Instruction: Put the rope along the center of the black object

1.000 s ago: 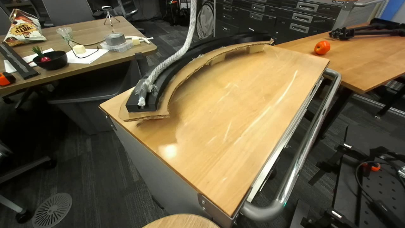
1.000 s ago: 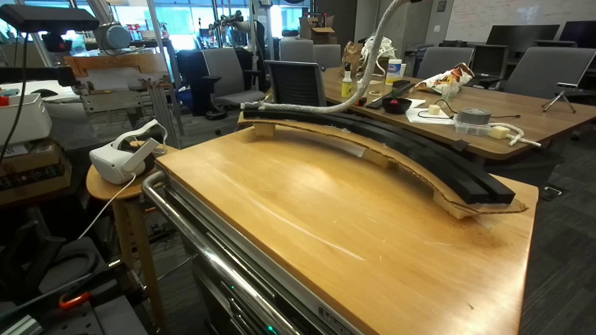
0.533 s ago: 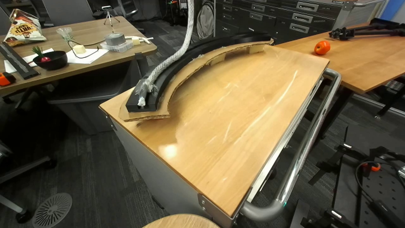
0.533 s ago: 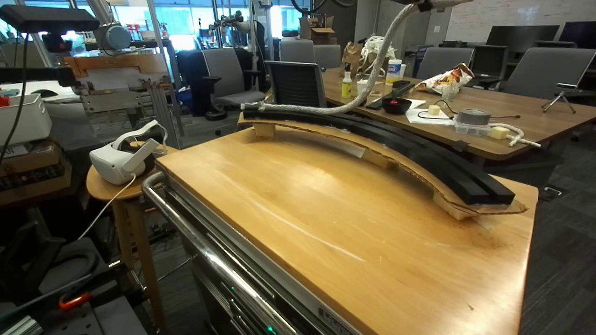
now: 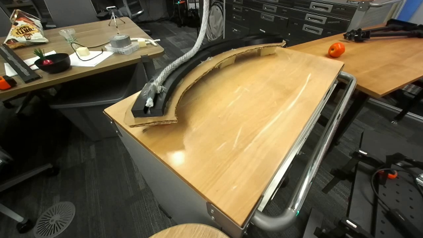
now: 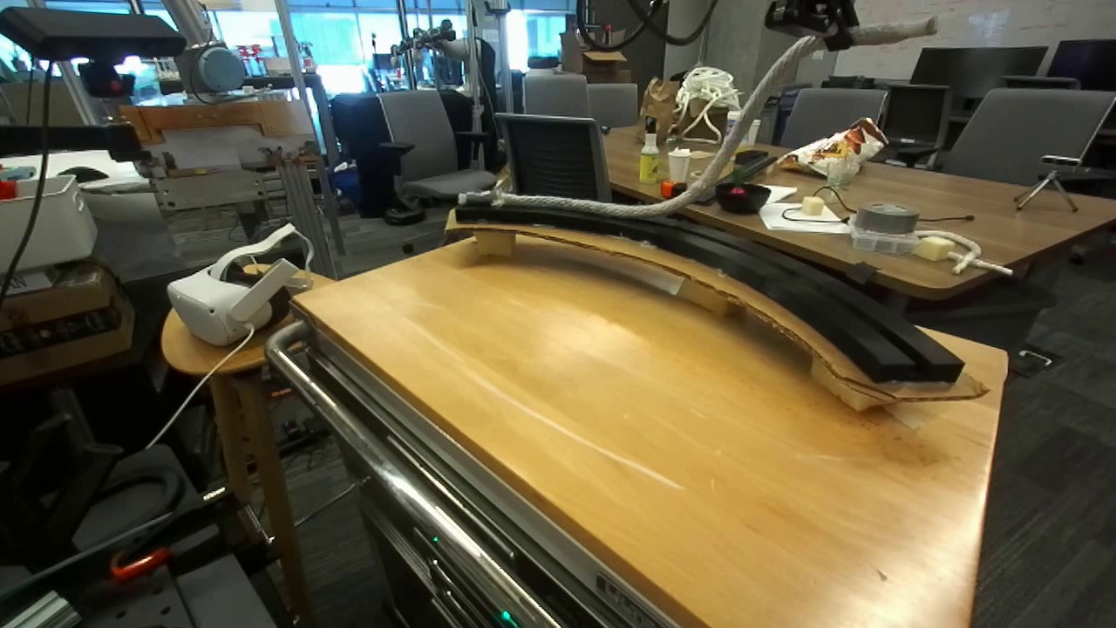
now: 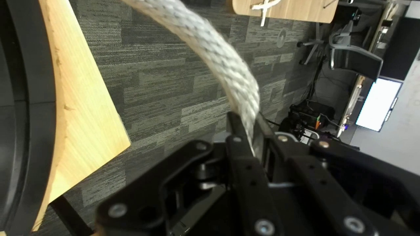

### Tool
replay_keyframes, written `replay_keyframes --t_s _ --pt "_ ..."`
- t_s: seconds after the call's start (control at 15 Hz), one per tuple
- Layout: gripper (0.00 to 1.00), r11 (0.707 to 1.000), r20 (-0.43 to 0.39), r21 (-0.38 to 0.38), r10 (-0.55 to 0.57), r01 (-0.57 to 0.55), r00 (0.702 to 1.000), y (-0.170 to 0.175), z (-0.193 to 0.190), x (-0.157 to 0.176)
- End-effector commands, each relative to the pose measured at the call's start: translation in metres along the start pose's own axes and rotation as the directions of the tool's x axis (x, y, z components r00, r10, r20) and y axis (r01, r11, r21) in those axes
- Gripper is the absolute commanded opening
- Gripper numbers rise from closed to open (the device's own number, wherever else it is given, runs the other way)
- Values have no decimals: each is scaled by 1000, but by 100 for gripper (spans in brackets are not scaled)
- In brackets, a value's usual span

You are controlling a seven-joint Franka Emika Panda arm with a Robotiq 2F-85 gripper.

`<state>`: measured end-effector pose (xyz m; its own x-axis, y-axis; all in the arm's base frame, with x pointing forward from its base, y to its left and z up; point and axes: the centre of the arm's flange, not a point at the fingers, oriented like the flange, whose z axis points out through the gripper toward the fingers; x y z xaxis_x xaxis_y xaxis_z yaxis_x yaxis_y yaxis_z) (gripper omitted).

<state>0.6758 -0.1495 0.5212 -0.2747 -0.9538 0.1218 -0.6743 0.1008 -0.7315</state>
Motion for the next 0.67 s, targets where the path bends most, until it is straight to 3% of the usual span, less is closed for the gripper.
replay_keyframes --t_s 0.0,0.6 --pt "3 1000 -36 -9 25 -26 999 -10 3 3" --pt "3 991 -111 -130 -41 27 993 0 10 10"
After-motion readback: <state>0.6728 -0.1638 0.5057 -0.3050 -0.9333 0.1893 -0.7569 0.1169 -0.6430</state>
